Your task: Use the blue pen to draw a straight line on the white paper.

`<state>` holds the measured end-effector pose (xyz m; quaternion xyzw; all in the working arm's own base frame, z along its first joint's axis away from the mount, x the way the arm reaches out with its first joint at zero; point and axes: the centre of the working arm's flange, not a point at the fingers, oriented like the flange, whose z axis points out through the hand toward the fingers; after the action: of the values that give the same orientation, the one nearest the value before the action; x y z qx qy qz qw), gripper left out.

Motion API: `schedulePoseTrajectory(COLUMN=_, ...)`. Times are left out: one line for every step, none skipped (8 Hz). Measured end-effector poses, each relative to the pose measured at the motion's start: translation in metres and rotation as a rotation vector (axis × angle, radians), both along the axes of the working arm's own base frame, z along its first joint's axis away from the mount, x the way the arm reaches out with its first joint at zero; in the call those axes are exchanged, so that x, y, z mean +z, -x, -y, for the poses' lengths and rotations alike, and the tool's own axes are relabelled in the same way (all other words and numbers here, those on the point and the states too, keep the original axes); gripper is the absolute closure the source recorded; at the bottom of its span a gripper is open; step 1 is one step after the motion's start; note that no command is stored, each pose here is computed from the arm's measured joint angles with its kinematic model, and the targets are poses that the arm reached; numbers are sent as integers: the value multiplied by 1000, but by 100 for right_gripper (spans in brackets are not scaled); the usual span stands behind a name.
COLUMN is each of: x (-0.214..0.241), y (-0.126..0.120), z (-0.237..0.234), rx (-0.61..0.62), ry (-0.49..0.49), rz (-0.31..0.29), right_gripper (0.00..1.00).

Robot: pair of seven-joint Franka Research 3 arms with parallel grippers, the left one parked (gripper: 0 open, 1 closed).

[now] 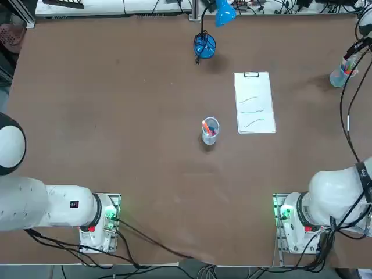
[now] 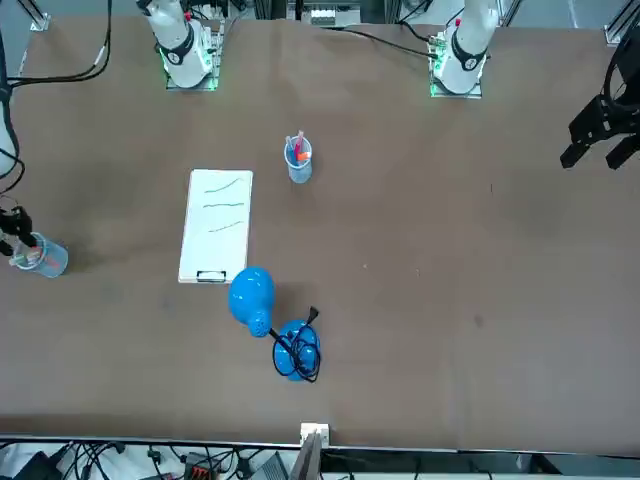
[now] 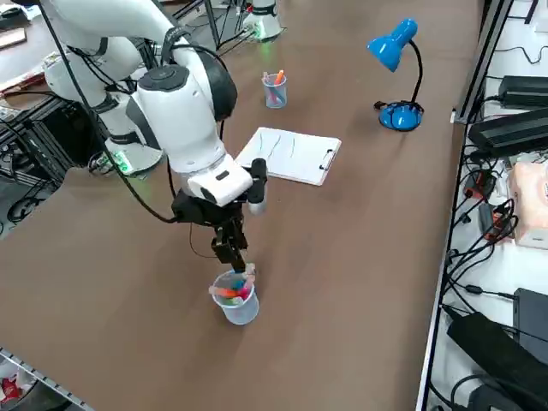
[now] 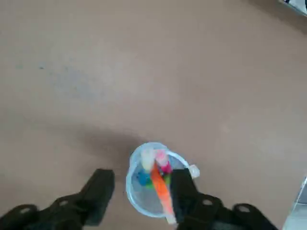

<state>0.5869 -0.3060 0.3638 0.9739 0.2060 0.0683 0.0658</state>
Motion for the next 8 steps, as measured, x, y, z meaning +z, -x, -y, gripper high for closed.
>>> schedulePoseTrajectory(x=28, y=-11, z=-7, rx=-29, ry=-48, rz=-27, right_gripper=3)
schedulePoseTrajectory(x=67, y=-24, z=-22, rx=-61, ry=-100, rz=-48, right_gripper=0)
schedulePoseTrajectory(x=105, y=-36, z=-47, rx=-87, ry=-130, rz=-48, right_gripper=0)
schedulePoseTrajectory(x=137, y=-47, z=-84, rx=-116, ry=-145, rz=-41, right_gripper=0)
schedulePoseTrajectory(x=165, y=-51, z=-130, rx=-148, ry=-160, rz=-41, right_gripper=0)
schedulePoseTrajectory(x=191, y=-47, z=-173, rx=-188, ry=-175, rz=-46, right_gripper=0)
schedulePoseTrajectory(x=213, y=-38, z=-206, rx=-235, ry=-188, rz=-56, right_gripper=0)
schedulePoseTrajectory(x=231, y=-28, z=-229, rx=-280, ry=-197, rz=-66, right_gripper=0)
